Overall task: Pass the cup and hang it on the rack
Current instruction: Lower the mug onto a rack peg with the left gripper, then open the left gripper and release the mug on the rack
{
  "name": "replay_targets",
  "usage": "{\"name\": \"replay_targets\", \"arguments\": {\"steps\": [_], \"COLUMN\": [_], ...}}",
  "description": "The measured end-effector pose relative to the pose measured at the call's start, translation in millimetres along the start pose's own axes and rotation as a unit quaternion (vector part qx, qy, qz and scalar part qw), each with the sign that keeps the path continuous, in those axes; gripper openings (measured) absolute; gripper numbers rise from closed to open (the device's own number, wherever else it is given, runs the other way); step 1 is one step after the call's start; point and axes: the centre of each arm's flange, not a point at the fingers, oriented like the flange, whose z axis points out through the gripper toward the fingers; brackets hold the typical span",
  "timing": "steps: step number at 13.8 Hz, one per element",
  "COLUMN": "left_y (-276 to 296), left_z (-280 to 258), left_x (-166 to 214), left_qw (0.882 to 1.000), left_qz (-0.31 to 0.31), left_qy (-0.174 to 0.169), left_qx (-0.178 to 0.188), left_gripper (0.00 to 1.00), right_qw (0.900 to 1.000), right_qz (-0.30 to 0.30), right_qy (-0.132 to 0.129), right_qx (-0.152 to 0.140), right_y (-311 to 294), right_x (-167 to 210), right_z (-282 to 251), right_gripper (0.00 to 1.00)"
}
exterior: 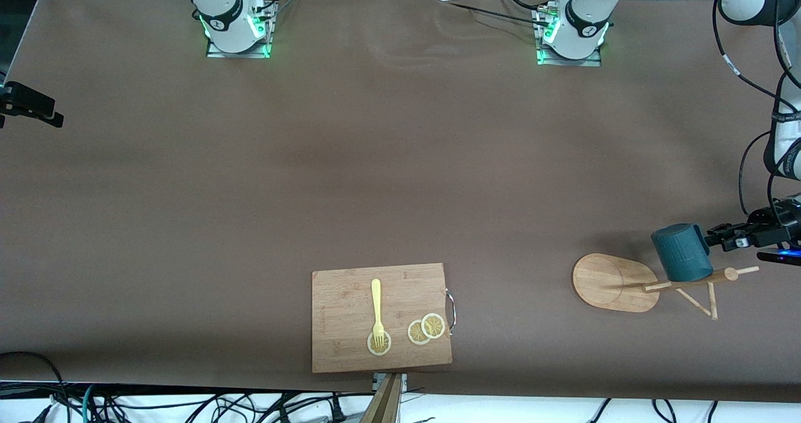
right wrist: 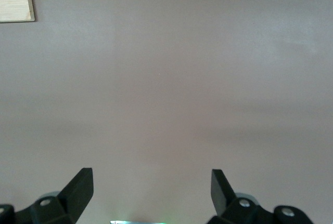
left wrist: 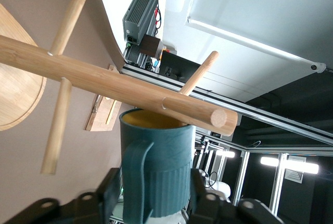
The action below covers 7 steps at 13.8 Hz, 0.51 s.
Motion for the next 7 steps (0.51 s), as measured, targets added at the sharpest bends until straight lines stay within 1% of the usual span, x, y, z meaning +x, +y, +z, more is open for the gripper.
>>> {"name": "replay_targets", "arguments": {"steps": [1,2,3,5,7], "left_y": [3,9,20,48,76], "left_z": [-5,-11,-16,-24,-28], "left_x": [0,1,1,-1,-8], "left_qw": [1.0,1.0,0.999,0.992,0.978], "left_qz": [0.003,0.011,0.023,0.046,0.057], "left_qy": [0.003,0.004,0.0,-0.015,-0.029], "left_qx": [0.006,0.021,0.047,0.115,0.199], "left_gripper": [0.78,0.88,0.99,1.0,1.0], "right_qw": [1.0,1.0,1.0,1.0,1.0], "right_qz": [0.0,0.0,0.0,0.0,0.0], "right_qy": [0.0,0.0,0.0,0.0,0.0], "right_qx": [0.0,0.0,0.0,0.0,0.0], "right_y": [0,0,0,0,0], "right_x": [0,0,0,0,0], "right_z": [0,0,0,0,0], "right_gripper": [1.0,1.0,1.0,1.0,1.0]}}
